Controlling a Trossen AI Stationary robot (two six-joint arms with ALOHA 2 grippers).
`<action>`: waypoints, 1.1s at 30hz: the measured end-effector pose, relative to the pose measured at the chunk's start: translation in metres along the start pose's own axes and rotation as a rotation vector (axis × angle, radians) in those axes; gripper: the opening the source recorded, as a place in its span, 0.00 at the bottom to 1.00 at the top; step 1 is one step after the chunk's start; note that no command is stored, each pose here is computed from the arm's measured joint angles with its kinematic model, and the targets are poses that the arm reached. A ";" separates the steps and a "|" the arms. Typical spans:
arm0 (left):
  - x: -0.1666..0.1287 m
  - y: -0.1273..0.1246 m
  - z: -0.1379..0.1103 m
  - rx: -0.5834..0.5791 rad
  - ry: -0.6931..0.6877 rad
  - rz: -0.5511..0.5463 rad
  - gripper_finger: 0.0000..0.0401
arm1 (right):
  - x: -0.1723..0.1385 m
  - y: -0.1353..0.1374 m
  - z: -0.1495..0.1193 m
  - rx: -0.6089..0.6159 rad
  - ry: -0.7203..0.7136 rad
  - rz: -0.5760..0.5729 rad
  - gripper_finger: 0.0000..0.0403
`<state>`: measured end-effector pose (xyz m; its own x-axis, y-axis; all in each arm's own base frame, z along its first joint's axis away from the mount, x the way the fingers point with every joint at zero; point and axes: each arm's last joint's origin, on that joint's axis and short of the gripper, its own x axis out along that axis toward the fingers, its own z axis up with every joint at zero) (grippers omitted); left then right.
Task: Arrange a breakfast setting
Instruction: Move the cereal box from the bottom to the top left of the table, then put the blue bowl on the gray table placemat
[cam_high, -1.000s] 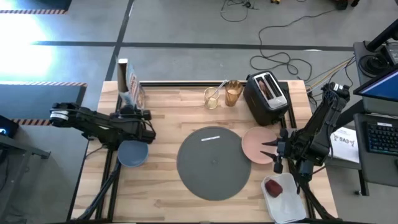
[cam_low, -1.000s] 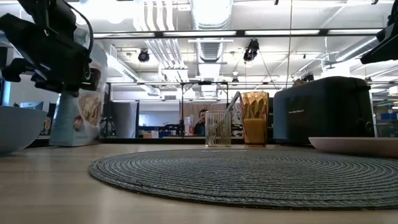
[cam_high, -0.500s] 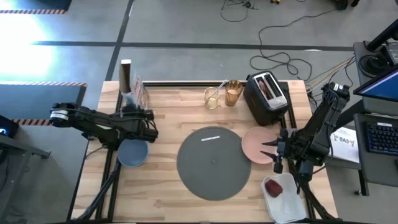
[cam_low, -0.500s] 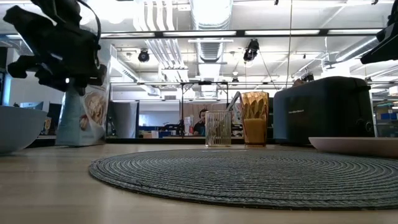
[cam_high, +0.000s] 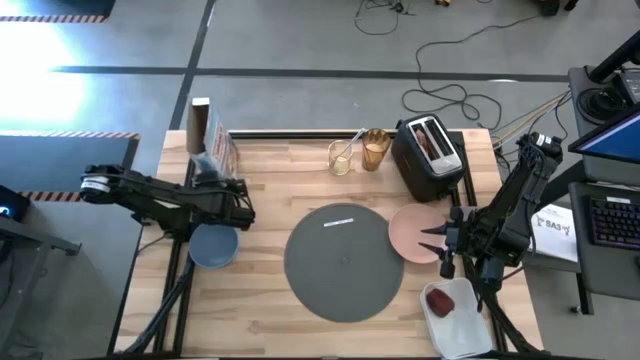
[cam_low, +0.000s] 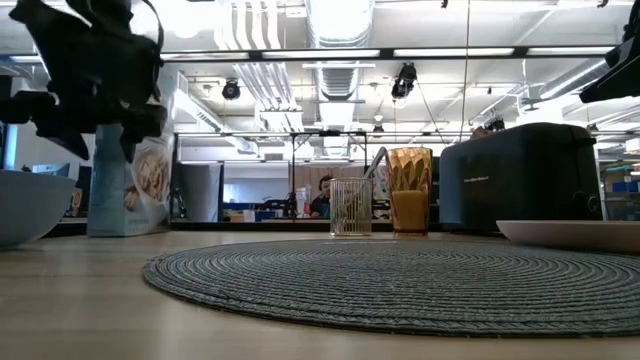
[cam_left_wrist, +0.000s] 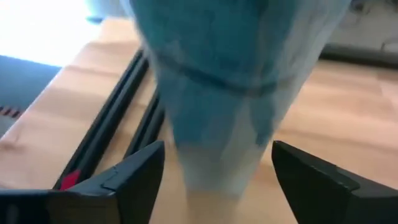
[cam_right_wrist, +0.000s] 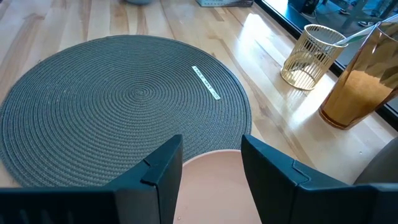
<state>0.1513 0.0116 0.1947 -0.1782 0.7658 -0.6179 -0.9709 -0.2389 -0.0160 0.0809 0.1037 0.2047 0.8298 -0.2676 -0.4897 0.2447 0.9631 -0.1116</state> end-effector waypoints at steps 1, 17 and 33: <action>-0.004 -0.002 0.001 0.004 0.027 0.000 0.71 | 0.000 0.000 0.000 0.000 0.000 0.000 0.39; -0.101 -0.022 0.029 0.482 0.617 -0.225 0.71 | 0.000 0.000 0.000 0.000 0.000 0.000 0.38; -0.103 -0.055 -0.052 0.760 0.806 -0.031 0.71 | 0.000 0.000 0.000 0.000 0.000 0.000 0.39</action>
<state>0.2317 -0.0854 0.2184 -0.2641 0.0859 -0.9607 -0.8676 0.4140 0.2755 0.0809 0.1037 0.2046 0.8296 -0.2680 -0.4898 0.2449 0.9630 -0.1121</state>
